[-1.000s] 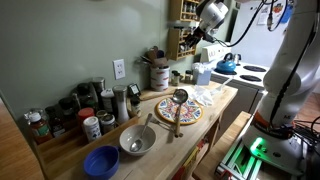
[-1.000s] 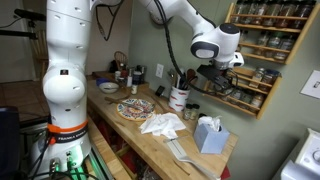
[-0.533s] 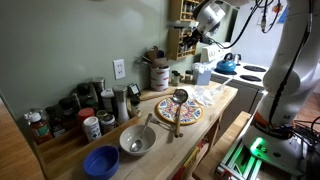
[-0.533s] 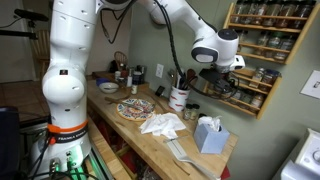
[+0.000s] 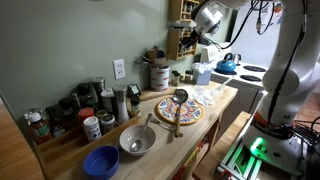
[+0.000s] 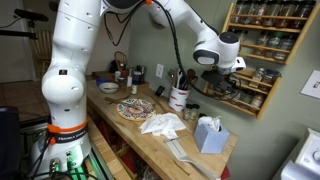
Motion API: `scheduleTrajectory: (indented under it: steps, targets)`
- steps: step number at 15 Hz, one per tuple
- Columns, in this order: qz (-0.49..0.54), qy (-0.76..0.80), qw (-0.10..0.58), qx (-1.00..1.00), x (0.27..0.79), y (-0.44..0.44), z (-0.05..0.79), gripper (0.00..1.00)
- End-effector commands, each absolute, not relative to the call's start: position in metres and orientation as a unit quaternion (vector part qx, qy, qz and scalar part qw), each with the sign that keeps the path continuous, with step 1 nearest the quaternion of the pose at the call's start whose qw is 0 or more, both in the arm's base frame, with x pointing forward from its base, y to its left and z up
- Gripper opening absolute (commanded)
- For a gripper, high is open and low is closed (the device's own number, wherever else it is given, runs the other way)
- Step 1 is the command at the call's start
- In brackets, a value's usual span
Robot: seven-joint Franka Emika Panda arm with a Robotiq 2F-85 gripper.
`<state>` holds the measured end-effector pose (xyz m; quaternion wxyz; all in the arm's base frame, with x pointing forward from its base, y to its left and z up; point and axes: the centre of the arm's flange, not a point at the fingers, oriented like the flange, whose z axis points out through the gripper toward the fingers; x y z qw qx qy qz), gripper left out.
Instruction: Remove a spice bottle from the far left of the bottom top wall spice rack and put it on the counter top
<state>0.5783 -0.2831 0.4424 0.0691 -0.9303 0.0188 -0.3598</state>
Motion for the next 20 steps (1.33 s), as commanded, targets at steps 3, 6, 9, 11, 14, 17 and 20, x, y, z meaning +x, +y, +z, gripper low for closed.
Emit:
scheduleTrajectory:
  steps: [3,6,9,11,14,17,20]
  targets:
    - [-0.362,0.001,0.068,-0.930,0.586,-0.288,0.433,0.86]
    - [-0.361,-0.002,0.068,-0.930,0.588,-0.287,0.433,0.62]
    - [-0.360,-0.002,0.067,-0.930,0.588,-0.288,0.436,0.38]
    - [-0.360,-0.002,0.066,-0.931,0.587,-0.287,0.439,0.24]
    - [-0.357,-0.004,0.069,-0.931,0.584,-0.284,0.444,0.24]
    - [-0.357,-0.009,0.072,-0.931,0.580,-0.280,0.451,0.24]
    - [-0.361,-0.007,0.070,-0.930,0.575,-0.279,0.457,0.24]
